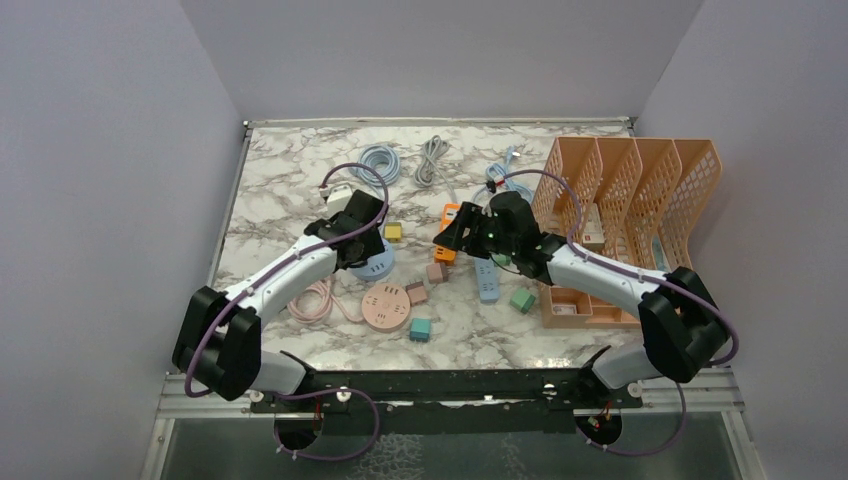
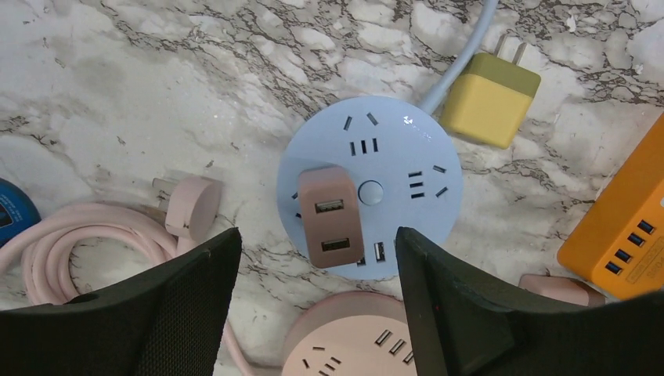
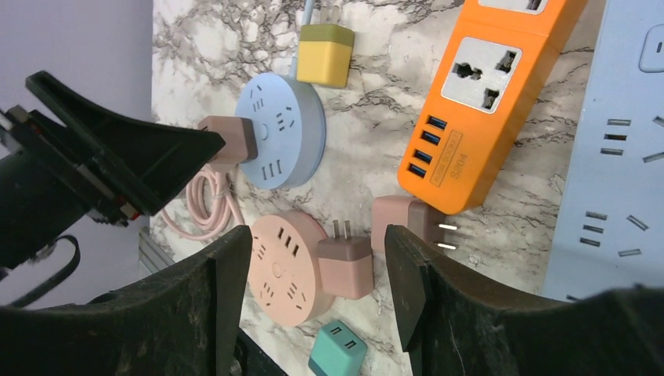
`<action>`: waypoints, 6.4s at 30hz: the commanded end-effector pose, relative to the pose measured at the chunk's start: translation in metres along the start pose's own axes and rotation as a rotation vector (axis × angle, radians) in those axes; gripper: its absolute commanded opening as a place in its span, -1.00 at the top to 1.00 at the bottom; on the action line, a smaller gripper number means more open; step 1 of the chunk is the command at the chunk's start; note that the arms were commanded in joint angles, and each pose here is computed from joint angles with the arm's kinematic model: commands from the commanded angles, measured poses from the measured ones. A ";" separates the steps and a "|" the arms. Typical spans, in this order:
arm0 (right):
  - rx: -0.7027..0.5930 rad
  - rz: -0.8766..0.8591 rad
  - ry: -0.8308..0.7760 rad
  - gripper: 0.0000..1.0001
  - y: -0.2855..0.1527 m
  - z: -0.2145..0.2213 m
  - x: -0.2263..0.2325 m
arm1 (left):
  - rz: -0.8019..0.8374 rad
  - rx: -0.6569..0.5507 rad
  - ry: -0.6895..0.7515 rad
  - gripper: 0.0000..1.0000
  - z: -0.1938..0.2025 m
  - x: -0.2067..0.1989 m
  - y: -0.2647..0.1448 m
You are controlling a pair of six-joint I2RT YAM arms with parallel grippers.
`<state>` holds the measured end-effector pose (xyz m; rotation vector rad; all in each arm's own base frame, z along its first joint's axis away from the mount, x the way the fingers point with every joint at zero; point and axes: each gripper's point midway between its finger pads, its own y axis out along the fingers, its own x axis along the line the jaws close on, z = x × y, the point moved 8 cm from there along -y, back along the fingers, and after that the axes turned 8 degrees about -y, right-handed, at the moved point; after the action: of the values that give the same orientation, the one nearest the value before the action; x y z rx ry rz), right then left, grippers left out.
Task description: Insert the plug
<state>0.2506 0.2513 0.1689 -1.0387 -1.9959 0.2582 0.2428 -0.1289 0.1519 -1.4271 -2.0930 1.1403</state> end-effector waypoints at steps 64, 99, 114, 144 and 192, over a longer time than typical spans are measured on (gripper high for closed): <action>0.152 0.169 -0.325 -0.32 0.097 -0.028 0.015 | -0.199 0.323 0.013 0.97 -0.067 0.089 0.068; 0.217 0.436 -0.144 -0.17 0.189 0.008 0.016 | 0.203 0.178 -0.091 -0.43 -0.112 0.057 -0.014; 0.184 0.194 0.030 0.16 0.159 -0.034 0.055 | 0.415 0.196 -0.151 -0.43 -0.086 0.038 -0.010; 0.422 -0.050 0.667 0.12 0.104 -0.016 0.076 | 0.613 0.015 -0.467 -0.44 0.007 -0.018 0.004; -0.006 0.203 -0.086 -0.13 0.024 -0.058 0.024 | 0.164 0.286 -0.036 1.00 -0.048 0.007 -0.013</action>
<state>0.3050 0.2908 0.2108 -1.1453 -1.8629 0.3375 0.2700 -0.1189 0.1863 -1.5679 -1.8866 1.4884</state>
